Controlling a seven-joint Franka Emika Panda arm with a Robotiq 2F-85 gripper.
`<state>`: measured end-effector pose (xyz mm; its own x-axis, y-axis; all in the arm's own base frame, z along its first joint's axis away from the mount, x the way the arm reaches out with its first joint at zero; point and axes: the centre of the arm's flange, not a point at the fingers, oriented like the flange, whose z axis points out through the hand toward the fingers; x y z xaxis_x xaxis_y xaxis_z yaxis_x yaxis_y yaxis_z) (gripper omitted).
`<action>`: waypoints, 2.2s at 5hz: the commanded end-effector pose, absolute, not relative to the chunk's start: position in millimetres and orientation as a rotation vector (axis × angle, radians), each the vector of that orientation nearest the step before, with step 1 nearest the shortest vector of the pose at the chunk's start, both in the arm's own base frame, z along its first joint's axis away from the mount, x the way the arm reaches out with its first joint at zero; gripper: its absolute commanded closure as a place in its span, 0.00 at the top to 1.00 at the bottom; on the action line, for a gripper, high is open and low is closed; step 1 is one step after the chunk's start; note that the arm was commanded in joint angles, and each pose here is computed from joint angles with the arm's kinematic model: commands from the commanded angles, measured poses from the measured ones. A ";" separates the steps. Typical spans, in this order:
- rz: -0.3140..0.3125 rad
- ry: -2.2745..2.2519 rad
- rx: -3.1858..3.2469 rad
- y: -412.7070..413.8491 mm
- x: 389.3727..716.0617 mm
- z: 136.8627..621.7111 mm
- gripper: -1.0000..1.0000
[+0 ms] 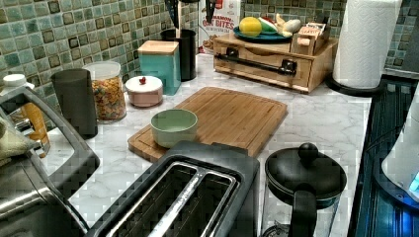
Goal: Open the drawer.
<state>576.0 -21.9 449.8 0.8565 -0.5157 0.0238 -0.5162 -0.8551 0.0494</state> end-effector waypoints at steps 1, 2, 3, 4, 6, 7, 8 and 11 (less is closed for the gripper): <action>-0.126 -0.604 3.009 -136.2 578.4 435.2 1.00; -0.050 -0.625 2.950 -163.9 565.6 435.3 1.00; 0.003 -0.598 2.944 -190.1 556.2 433.6 1.00; 0.101 -0.557 2.969 -207.8 545.6 426.8 1.00; 0.067 -0.408 2.864 -208.6 547.6 420.3 1.00; 0.092 -0.364 2.816 -228.7 551.0 410.7 1.00; 0.081 -0.344 2.834 -243.6 548.1 397.2 1.00; 0.045 -0.448 2.767 -264.4 522.6 371.2 1.00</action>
